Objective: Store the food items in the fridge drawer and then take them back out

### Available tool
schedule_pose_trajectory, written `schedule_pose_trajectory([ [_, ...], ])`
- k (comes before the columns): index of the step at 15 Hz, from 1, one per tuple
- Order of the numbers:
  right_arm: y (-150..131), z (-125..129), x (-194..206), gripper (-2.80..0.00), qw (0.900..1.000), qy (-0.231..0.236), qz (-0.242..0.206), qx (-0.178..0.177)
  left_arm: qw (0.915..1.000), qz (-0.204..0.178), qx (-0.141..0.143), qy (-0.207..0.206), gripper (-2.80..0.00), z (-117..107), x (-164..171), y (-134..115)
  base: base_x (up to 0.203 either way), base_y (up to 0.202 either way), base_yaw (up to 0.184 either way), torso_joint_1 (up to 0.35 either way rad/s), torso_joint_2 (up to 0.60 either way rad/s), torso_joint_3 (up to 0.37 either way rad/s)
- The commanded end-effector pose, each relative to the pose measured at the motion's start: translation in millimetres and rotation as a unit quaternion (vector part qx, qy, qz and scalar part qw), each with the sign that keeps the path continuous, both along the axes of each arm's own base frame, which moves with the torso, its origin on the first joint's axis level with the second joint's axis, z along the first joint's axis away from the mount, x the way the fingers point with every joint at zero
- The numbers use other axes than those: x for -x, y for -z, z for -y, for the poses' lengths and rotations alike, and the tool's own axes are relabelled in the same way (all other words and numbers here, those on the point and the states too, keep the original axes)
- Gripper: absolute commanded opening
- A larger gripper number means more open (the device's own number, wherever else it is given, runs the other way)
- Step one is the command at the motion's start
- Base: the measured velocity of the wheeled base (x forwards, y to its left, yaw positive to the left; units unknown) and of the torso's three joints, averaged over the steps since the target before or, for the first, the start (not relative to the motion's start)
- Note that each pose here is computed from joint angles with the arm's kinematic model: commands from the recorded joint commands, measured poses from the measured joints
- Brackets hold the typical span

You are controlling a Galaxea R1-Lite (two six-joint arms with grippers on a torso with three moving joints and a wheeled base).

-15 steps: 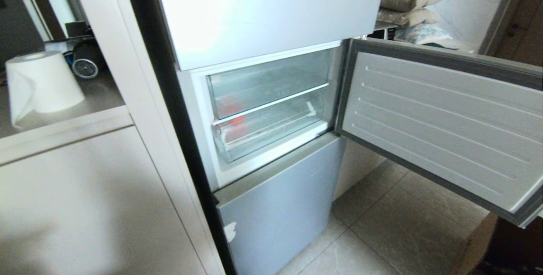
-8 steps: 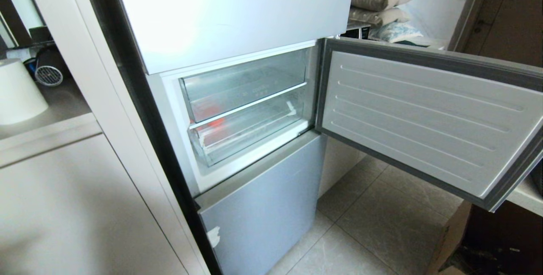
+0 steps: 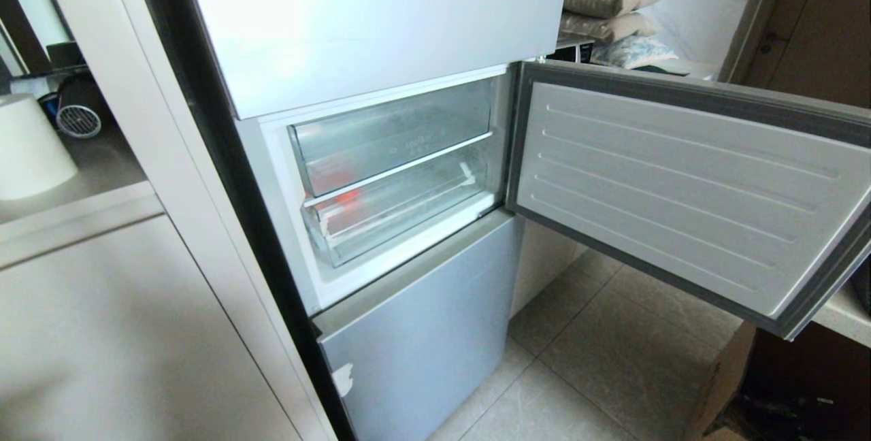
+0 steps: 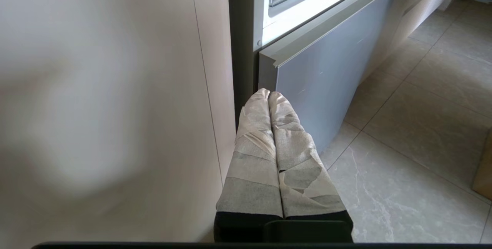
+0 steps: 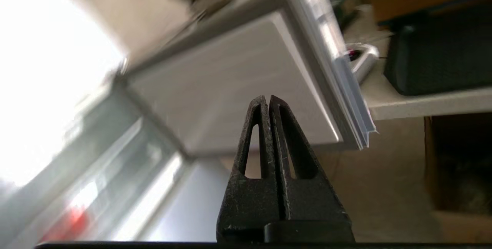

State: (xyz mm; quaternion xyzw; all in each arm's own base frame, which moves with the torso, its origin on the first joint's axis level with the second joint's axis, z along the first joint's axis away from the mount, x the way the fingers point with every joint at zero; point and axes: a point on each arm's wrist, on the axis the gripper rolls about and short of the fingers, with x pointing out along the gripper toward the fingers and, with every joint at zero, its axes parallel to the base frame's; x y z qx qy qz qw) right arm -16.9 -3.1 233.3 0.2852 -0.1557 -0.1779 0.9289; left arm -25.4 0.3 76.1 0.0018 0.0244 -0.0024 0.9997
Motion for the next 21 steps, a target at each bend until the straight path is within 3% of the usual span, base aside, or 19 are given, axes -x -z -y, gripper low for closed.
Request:
schedule_pose_trajectory([
  [1, -18.4, 13.1, -45.7, -2.8, 0.995, 0.07, -0.034, -0.06, 1.0, 0.0, 0.0, 0.0, -2.8, 0.0, 0.0, 0.0, 0.0, 0.0, 0.0, 0.0, 0.0, 0.0],
  [3, -22.9, 40.2, -75.0, -2.8, 0.988, 0.122, -0.025, -0.093, 1.0, 0.0, 0.0, 0.0, -2.8, 0.0, 0.0, 0.0, 0.0, 0.0, 0.0, 0.0, 0.0, 0.0],
  [10, 2.2, 159.4, -163.8, -2.8, 0.978, 0.094, -0.024, -0.185, 1.0, 0.0, 0.0, 0.0, -2.8, 0.0, 0.0, 0.0, 0.0, 0.0, 0.0, 0.0, 0.0, 0.0],
  [13, -5.9, 198.5, -190.2, -2.8, 0.977, 0.079, 0.002, -0.199, 1.0, 0.0, 0.0, 0.0, -2.8, 0.0, 0.0, 0.0, 0.0, 0.0, 0.0, 0.0, 0.0, 0.0],
  [17, 2.7, 241.7, -216.8, -2.8, 0.968, 0.024, 0.001, -0.251, 1.0, 0.0, 0.0, 0.0, -2.8, 0.0, 0.0, 0.0, 0.0, 0.0, 0.0, 0.0, 0.0, 0.0],
  [19, 8.4, 257.4, -231.1, -2.8, 0.953, -0.028, -0.019, -0.302, 1.0, 0.0, 0.0, 0.0, -2.8, 0.0, 0.0, 0.0, 0.0, 0.0, 0.0, 0.0, 0.0, 0.0],
  [21, 11.8, 264.0, -239.4, -2.8, 0.927, -0.094, -0.037, -0.361, 1.0, 0.0, 0.0, 0.0, -2.8, 0.0, 0.0, 0.0, 0.0, 0.0, 0.0, 0.0, 0.0, 0.0],
])
